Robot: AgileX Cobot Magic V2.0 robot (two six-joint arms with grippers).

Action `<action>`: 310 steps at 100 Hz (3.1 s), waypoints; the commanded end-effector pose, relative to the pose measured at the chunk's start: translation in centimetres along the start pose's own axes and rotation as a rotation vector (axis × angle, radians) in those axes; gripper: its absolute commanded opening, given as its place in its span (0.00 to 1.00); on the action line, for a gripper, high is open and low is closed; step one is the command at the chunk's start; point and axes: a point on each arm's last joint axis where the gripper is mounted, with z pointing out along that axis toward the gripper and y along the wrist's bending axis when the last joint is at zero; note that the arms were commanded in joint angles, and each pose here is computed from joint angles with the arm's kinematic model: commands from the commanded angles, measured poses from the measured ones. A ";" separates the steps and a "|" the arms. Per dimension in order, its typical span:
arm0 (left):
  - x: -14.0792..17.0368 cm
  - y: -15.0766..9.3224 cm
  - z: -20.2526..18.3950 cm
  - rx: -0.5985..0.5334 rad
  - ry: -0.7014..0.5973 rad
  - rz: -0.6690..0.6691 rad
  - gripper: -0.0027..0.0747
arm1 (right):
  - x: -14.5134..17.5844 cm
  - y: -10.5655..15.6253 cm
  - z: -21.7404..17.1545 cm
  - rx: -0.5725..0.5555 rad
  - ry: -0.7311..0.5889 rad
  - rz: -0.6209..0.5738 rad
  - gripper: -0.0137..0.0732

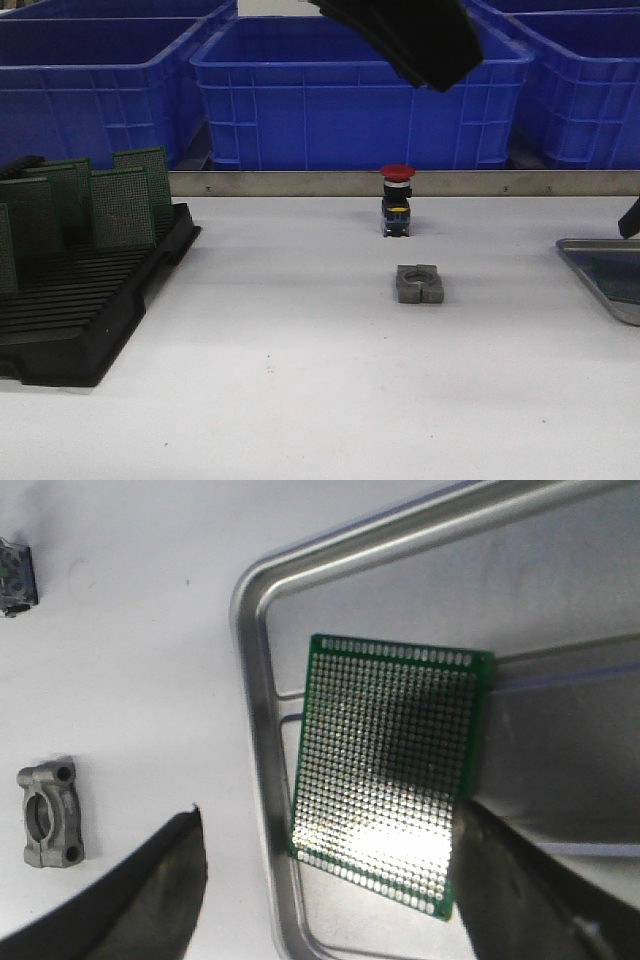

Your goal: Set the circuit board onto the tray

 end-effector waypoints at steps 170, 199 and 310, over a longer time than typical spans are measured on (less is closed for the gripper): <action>14.4 12.0 -13.6 -0.532 0.541 -0.002 0.77 | -0.9 1.5 -1.7 -0.057 -0.046 -0.019 0.77; 15.5 13.4 -12.0 -0.505 0.531 0.020 0.77 | -0.9 1.5 -1.7 -0.057 -0.046 -0.019 0.77; 18.0 15.2 -8.7 -0.407 0.510 -0.044 0.31 | -0.8 1.5 -1.7 -0.062 -0.040 -0.019 0.77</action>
